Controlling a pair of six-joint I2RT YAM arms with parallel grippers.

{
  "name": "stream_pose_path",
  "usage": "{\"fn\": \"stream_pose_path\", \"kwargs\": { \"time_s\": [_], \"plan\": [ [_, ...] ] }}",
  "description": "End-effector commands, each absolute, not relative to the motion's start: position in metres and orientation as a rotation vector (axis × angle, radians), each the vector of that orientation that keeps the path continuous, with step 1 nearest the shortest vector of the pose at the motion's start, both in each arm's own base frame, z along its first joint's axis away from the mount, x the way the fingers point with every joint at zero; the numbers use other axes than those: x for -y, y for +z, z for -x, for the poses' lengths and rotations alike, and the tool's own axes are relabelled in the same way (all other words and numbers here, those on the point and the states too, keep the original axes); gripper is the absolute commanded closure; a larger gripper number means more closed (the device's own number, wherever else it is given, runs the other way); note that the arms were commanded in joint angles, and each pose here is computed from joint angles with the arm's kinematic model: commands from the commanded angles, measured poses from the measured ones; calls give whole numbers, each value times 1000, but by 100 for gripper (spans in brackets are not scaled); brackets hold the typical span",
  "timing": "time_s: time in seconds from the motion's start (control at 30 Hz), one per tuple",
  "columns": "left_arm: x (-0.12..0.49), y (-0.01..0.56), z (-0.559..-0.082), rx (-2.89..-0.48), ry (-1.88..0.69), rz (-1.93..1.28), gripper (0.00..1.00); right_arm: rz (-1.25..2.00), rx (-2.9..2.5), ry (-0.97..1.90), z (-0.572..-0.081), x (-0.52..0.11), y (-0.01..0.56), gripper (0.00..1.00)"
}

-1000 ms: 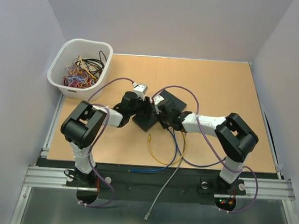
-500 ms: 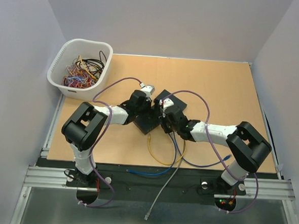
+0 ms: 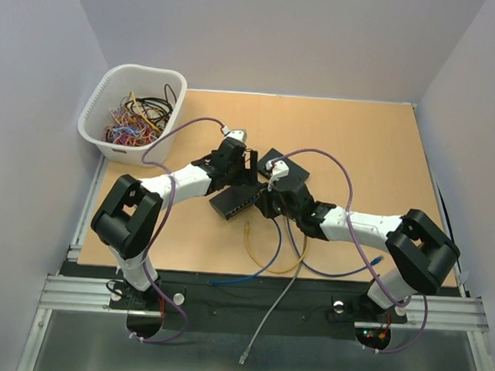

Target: Insert the plug into the switch port

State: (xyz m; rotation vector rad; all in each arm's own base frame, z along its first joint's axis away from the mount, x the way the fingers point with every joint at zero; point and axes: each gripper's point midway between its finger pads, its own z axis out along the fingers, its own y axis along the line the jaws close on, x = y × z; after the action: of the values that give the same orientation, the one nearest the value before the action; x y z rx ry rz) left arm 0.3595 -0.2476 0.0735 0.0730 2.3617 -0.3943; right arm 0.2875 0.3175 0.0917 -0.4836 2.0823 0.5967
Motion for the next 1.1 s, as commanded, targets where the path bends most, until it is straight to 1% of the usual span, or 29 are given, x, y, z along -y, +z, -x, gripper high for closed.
{"fn": "stream_pose_path", "kwargs": {
  "time_s": [0.0,0.13,0.3,0.33,0.43,0.57,0.67,0.7,0.73,0.8,0.87,0.9,0.93,0.97,1.03,1.07],
  "plan": [
    [237,76,-367,-2379,-332,-45,1,402,-1961,697,-294,-330,127,100],
    [226,90,-375,-2355,-325,12,2,392,-1999,677,-293,-327,115,100],
    [211,162,-378,-2231,-325,78,2,374,-2066,635,-291,-322,93,99],
    [208,183,-373,-2190,-348,85,2,373,-2076,647,-290,-324,91,99],
    [201,215,-362,-2134,-380,94,2,364,-2100,652,-293,-332,82,100],
    [187,244,-345,-2076,-396,106,2,338,-2170,606,-303,-341,58,100],
    [176,264,-330,-2025,-416,114,2,293,-2184,587,-313,-347,53,100],
    [173,263,-327,-2024,-409,113,2,272,-2167,591,-321,-354,61,100],
    [171,265,-323,-2018,-410,110,2,245,-2180,555,-328,-354,53,100],
    [165,267,-315,-2013,-408,107,2,220,-2184,522,-340,-360,52,99],
    [161,268,-310,-2011,-403,104,2,213,-2179,487,-361,-377,51,100],
    [160,268,-309,-2010,-400,104,2,198,-2118,509,-383,-398,77,100],
    [158,268,-307,-2013,-395,98,2,201,-2156,423,-392,-398,55,100],
    [157,268,-307,-2015,-389,95,2,187,-2152,379,-405,-401,51,99],
    [155,269,-305,-2018,-383,91,2,160,-2110,328,-437,-412,64,99],
    [154,268,-303,-2025,-377,84,2,113,-2052,322,-464,-423,95,95]
  ]
}}
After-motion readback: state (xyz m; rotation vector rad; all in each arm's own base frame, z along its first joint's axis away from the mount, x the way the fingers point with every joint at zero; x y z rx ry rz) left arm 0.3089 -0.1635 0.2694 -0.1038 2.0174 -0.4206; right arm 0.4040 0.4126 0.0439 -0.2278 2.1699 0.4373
